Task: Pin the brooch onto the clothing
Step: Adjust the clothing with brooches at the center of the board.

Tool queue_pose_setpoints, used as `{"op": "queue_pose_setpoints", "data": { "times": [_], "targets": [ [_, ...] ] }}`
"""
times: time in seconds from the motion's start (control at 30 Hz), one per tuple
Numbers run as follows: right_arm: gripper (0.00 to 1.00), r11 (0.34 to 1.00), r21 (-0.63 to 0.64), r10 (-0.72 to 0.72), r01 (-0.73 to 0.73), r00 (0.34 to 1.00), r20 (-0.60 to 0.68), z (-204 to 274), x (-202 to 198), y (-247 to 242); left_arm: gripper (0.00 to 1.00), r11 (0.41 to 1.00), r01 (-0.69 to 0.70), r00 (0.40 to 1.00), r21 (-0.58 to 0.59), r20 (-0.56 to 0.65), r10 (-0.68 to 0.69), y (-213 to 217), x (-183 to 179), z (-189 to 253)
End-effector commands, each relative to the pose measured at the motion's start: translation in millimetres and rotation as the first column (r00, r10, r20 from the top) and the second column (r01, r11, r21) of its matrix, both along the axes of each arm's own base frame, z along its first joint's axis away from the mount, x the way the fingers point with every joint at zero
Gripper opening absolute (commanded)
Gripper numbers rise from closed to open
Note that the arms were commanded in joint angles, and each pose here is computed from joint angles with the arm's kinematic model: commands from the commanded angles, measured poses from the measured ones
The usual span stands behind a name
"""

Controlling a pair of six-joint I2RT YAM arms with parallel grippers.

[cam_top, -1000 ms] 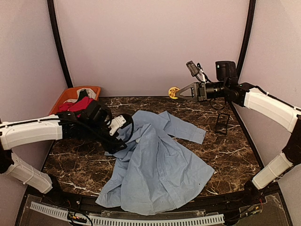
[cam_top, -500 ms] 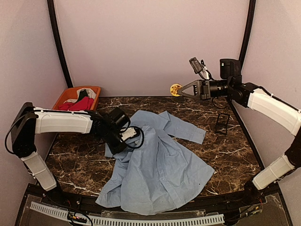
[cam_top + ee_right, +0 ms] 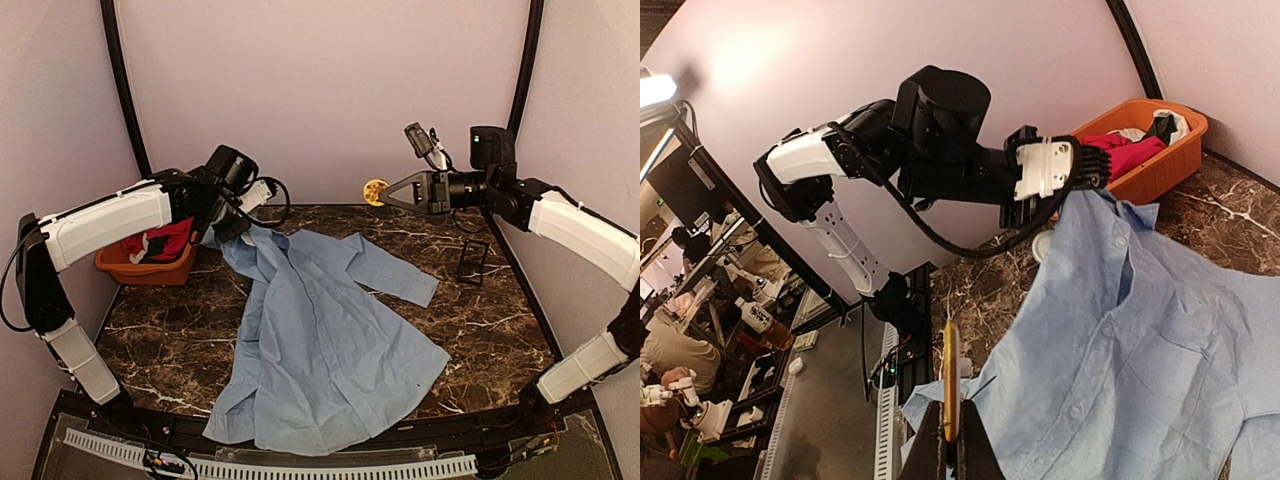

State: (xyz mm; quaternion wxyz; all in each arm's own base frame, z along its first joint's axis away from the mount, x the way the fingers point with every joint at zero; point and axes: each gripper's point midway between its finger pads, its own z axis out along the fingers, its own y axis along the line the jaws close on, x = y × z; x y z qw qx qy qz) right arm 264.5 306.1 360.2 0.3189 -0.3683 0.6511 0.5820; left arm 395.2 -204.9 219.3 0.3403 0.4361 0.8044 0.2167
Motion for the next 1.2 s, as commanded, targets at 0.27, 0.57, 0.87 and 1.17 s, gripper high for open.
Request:
{"op": "queue_pose_setpoints", "data": {
  "times": [0.27,0.57,0.87,1.17],
  "targets": [
    [0.00,0.999,0.034,0.017,-0.018,0.999,0.041,13.4,-9.5,-4.2,0.55,0.969,-0.158,0.983,0.188,0.120,0.137,58.3,8.3,12.0],
    [0.00,1.000,0.014,0.007,-0.007,1.000,0.008,0.3,2.7,1.0,0.55,0.930,0.186,0.982,-0.318,0.094,-0.164,-5.0,-64.3,53.3],
    [0.00,1.000,-0.006,-0.005,0.004,0.997,-0.072,-23.0,22.8,11.7,0.52,0.920,0.204,0.928,-0.334,-0.234,-0.291,-24.7,-137.2,-40.0],
    [0.00,1.000,-0.002,-0.001,0.001,0.997,-0.071,-21.5,19.0,10.3,0.53,0.964,0.168,0.924,-0.208,-0.307,-0.227,-17.6,-127.0,-84.4]
  ]
}}
